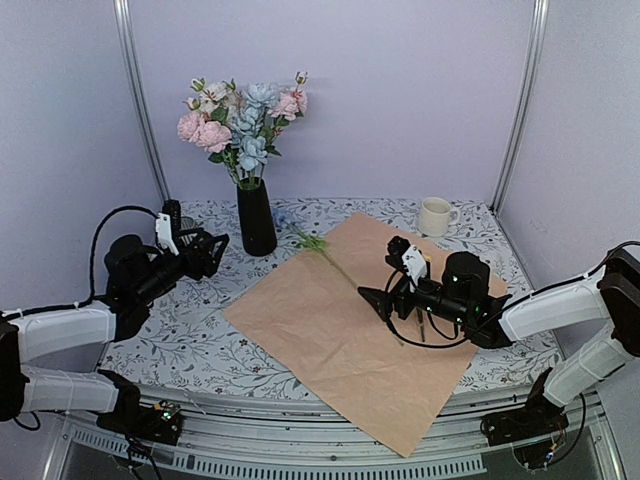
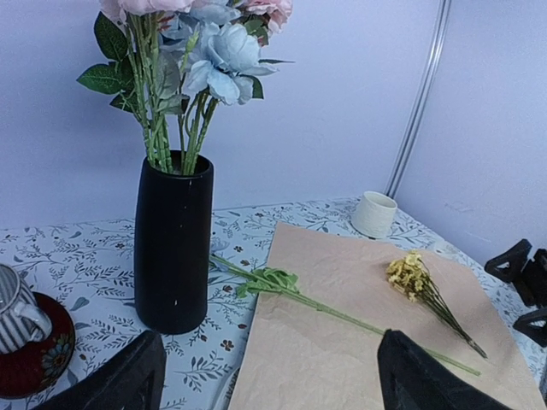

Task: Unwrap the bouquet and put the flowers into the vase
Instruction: Pick up the fake flower from the flattened wrapping paper.

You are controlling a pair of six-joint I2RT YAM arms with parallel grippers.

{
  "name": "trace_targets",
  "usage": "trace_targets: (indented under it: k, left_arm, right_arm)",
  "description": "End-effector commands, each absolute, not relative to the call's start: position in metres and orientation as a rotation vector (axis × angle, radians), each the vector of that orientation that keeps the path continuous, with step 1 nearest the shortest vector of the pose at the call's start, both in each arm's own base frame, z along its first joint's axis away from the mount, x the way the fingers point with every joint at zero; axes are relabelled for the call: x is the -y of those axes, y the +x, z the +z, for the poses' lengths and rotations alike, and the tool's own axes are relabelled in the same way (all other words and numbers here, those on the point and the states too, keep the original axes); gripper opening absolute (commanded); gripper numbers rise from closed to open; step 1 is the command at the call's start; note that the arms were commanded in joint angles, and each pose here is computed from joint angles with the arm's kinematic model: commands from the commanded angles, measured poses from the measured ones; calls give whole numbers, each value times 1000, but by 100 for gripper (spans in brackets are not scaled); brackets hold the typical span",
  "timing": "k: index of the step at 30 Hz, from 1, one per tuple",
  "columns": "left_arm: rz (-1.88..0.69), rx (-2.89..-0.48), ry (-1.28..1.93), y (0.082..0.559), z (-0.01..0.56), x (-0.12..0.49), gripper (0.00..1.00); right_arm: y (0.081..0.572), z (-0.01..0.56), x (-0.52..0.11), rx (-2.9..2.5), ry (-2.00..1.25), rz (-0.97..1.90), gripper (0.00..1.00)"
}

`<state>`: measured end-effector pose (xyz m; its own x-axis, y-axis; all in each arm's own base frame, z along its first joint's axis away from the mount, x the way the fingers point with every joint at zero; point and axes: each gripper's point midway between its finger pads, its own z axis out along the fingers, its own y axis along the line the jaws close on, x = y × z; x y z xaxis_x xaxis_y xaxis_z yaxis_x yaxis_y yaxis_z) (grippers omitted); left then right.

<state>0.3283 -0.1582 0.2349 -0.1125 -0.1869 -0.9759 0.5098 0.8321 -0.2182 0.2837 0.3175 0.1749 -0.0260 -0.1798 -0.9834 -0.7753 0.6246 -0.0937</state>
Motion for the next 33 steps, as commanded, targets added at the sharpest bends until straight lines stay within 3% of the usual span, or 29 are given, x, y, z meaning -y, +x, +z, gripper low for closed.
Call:
trace_targets:
  k: [1,33]
  left_arm:
    - [-611,-1560,277,323,237,162,88]
    - [-588,-1536,285,321,234,161,88]
  right_arm:
    - [287,183,-320,-1539,-817,579,99]
    - [287,183,-322,-1542,-819,590,99]
